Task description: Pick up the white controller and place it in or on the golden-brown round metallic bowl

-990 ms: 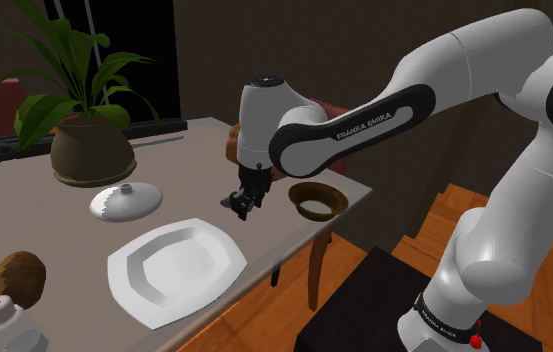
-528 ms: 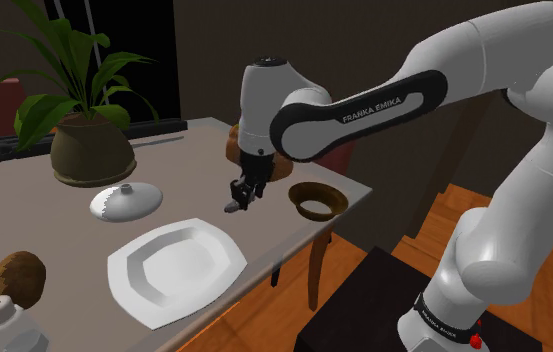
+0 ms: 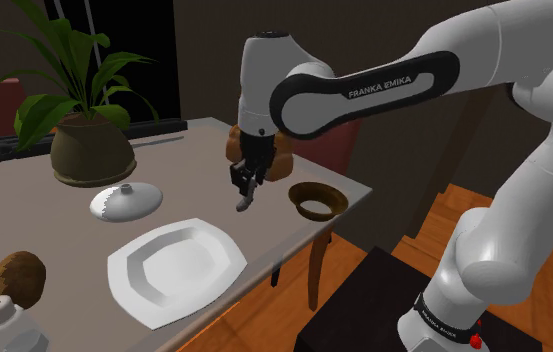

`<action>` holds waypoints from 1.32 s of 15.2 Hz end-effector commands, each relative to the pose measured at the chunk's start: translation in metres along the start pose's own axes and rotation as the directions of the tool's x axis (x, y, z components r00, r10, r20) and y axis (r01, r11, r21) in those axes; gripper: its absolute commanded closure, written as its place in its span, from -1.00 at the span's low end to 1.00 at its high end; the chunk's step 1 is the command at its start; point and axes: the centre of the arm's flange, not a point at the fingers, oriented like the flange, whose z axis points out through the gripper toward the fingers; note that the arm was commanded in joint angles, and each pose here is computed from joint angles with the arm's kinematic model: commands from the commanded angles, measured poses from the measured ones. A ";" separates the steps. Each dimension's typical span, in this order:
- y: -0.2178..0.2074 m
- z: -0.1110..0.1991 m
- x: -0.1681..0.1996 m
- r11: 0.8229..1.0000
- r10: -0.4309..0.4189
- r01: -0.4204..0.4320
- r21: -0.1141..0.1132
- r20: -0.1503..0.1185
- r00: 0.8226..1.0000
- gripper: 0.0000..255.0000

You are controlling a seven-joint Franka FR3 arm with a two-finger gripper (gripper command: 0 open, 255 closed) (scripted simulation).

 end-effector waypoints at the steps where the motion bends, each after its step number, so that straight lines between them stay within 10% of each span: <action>1: 0.002 -0.010 0.000 1.000 0.000 0.000 0.000 0.000 1.000 1.00; 7: 0.005 -0.041 0.004 1.000 0.000 0.000 0.000 0.000 1.000 1.00; 20: 0.123 -0.044 -0.120 1.000 0.000 0.000 0.000 0.000 1.000 1.00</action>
